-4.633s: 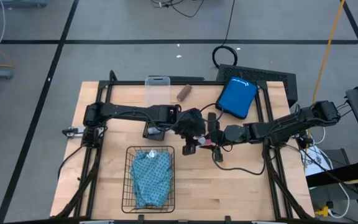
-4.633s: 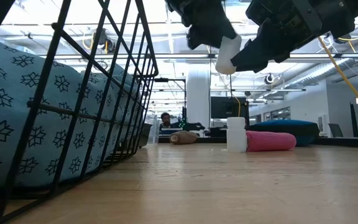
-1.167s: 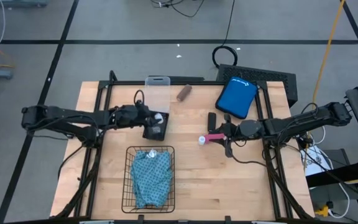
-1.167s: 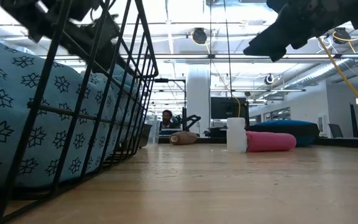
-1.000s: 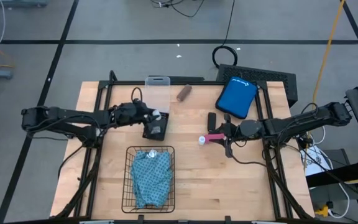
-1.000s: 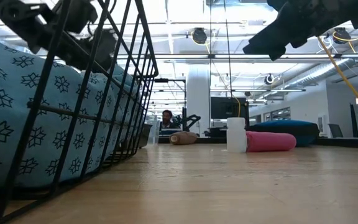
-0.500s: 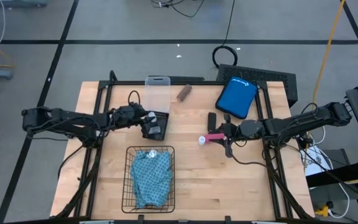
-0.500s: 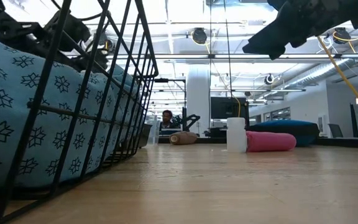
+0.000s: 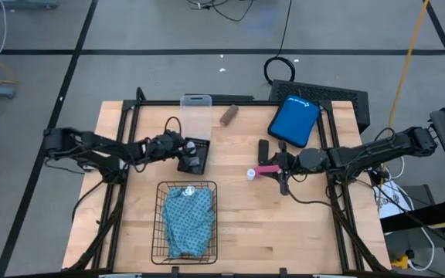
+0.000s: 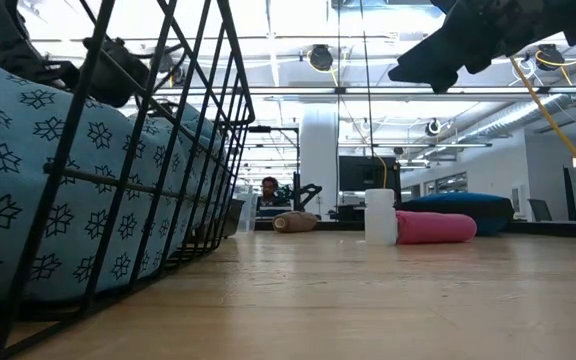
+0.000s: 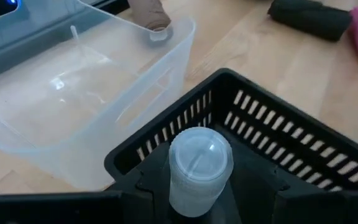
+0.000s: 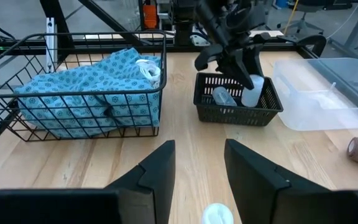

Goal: Pick & place medical supplies in basket/bin
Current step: Put the bottom white pill bottle into the black bin

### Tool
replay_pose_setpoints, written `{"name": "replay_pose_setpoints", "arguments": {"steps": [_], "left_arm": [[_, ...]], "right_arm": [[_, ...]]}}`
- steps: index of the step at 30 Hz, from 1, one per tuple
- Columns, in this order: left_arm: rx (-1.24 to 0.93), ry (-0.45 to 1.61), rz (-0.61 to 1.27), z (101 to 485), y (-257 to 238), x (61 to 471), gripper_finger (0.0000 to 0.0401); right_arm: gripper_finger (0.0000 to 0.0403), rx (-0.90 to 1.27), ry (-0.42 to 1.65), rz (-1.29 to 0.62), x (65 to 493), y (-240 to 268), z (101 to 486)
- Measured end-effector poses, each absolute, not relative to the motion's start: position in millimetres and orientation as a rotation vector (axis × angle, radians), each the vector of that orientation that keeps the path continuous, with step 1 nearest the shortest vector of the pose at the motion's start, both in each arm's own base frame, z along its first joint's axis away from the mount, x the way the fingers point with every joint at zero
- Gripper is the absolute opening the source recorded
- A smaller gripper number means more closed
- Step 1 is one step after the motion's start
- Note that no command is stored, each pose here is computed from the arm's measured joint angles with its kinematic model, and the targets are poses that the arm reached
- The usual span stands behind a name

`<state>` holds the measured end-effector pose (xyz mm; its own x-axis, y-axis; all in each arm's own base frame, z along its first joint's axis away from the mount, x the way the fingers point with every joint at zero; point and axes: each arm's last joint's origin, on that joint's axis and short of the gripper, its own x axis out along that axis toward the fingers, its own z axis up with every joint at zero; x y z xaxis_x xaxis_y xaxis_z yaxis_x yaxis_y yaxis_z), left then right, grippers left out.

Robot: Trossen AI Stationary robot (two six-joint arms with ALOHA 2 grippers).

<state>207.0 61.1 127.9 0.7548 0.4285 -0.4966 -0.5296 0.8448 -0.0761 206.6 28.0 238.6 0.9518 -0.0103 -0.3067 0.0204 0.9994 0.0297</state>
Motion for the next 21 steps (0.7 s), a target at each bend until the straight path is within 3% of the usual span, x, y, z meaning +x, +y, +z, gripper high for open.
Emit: {"name": "replay_pose_setpoints", "arguments": {"steps": [12, 21], "left_arm": [[-0.229, 0.485, 0.583, 122.3, 63.8, 209.1, 0.0136], [-0.259, 0.476, 0.607, 121.8, 64.3, 208.6, 0.0269]], "right_arm": [[0.0128, 0.025, 0.312, -0.014, 206.6, 28.1, 238.6], [0.0128, 0.024, 0.312, -0.011, 206.6, 28.1, 238.6]]}}
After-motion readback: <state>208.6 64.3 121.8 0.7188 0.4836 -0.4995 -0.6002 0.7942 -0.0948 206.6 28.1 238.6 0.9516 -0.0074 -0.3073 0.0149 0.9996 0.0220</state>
